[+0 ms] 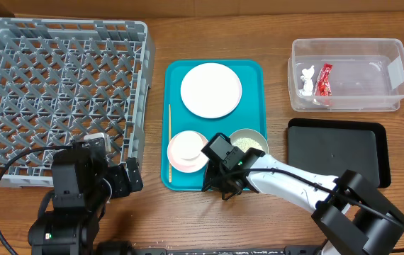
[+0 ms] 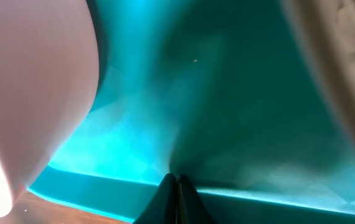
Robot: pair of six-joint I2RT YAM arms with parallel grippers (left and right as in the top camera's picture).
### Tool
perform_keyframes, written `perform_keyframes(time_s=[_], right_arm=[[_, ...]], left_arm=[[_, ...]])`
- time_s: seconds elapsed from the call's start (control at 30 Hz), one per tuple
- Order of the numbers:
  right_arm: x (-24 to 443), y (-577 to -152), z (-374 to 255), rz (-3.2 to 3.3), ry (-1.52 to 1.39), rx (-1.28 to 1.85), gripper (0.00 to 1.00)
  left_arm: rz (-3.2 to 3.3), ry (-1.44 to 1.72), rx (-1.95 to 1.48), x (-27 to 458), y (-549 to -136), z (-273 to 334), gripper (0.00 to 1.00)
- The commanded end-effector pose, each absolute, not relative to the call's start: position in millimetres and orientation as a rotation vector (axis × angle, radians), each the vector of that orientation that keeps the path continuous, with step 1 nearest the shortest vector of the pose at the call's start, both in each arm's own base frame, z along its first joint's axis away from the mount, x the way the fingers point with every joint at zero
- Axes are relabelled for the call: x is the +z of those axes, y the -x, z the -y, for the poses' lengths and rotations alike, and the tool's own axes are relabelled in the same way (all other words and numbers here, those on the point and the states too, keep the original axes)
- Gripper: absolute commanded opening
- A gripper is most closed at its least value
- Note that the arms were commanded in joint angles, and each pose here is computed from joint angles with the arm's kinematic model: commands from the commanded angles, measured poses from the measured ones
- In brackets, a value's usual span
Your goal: Sort waste into correct bins and load items into the dishwasher
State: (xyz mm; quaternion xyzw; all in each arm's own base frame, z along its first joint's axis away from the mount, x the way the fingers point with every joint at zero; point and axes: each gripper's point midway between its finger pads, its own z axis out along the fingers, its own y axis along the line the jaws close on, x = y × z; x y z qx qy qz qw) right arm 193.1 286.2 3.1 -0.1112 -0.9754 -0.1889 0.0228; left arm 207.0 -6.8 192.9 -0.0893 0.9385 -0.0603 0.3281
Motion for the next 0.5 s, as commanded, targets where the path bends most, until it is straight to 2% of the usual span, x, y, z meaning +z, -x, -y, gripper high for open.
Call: perform_keyframes(time_s=[0.0,0.47], right_arm=[[-0.6,-175.7,-290.8,2.965,0.328,-0.574,0.04],[3.3,-174.8,-295.9,2.953,0.291,-0.610,0.05]], left_arm=[[-2.430,0.250,-0.166,202.2,-208.9,6.9,1.00],[-2.439,0.253,-0.162,200.7,-207.2,6.4,1.00]])
